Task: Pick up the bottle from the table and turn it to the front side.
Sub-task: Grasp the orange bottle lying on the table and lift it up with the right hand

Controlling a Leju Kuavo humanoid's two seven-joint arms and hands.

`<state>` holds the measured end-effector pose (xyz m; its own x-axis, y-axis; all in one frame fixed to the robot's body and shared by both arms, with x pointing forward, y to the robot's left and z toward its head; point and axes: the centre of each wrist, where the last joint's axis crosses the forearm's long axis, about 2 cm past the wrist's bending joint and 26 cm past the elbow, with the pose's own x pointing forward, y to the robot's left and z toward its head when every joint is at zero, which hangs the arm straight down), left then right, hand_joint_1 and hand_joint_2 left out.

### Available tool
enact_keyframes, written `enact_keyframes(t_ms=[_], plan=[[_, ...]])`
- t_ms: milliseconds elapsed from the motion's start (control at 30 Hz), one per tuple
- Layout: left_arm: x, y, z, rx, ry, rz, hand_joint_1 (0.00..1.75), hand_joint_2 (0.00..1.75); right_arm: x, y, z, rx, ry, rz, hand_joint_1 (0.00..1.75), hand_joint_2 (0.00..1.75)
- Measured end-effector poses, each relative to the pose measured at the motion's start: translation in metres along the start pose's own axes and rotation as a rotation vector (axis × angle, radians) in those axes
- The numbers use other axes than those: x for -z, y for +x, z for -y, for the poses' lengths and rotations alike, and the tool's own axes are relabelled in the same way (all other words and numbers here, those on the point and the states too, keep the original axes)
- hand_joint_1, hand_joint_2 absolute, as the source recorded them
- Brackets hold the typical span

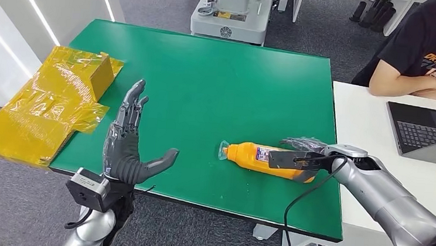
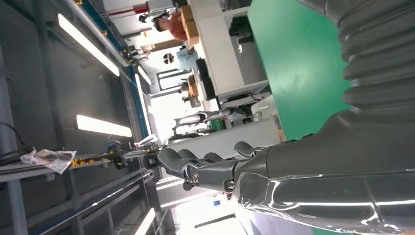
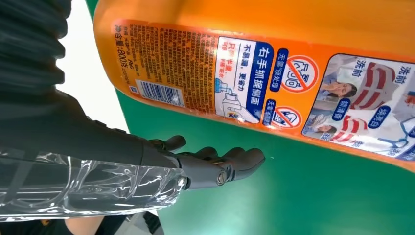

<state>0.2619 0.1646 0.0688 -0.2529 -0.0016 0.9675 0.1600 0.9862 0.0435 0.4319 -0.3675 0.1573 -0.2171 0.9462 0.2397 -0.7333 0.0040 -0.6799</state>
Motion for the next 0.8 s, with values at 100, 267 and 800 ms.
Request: enact_keyframes(t_ms=[100,267,800], plan=[[0.000,-0.001,-0.001,0.000,0.001,-0.003,0.00,1.75,0.003,0.005,0.001,-0.009,0.005,0.002,0.00,1.75],[-0.001,-0.002,-0.001,-0.001,0.005,-0.004,0.00,1.75,0.009,0.012,-0.001,-0.020,0.019,0.002,0.00,1.75],[-0.001,-0.002,-0.001,0.000,0.016,-0.006,0.00,1.75,0.017,0.019,-0.007,-0.045,0.067,-0.072,0.00,1.75]])
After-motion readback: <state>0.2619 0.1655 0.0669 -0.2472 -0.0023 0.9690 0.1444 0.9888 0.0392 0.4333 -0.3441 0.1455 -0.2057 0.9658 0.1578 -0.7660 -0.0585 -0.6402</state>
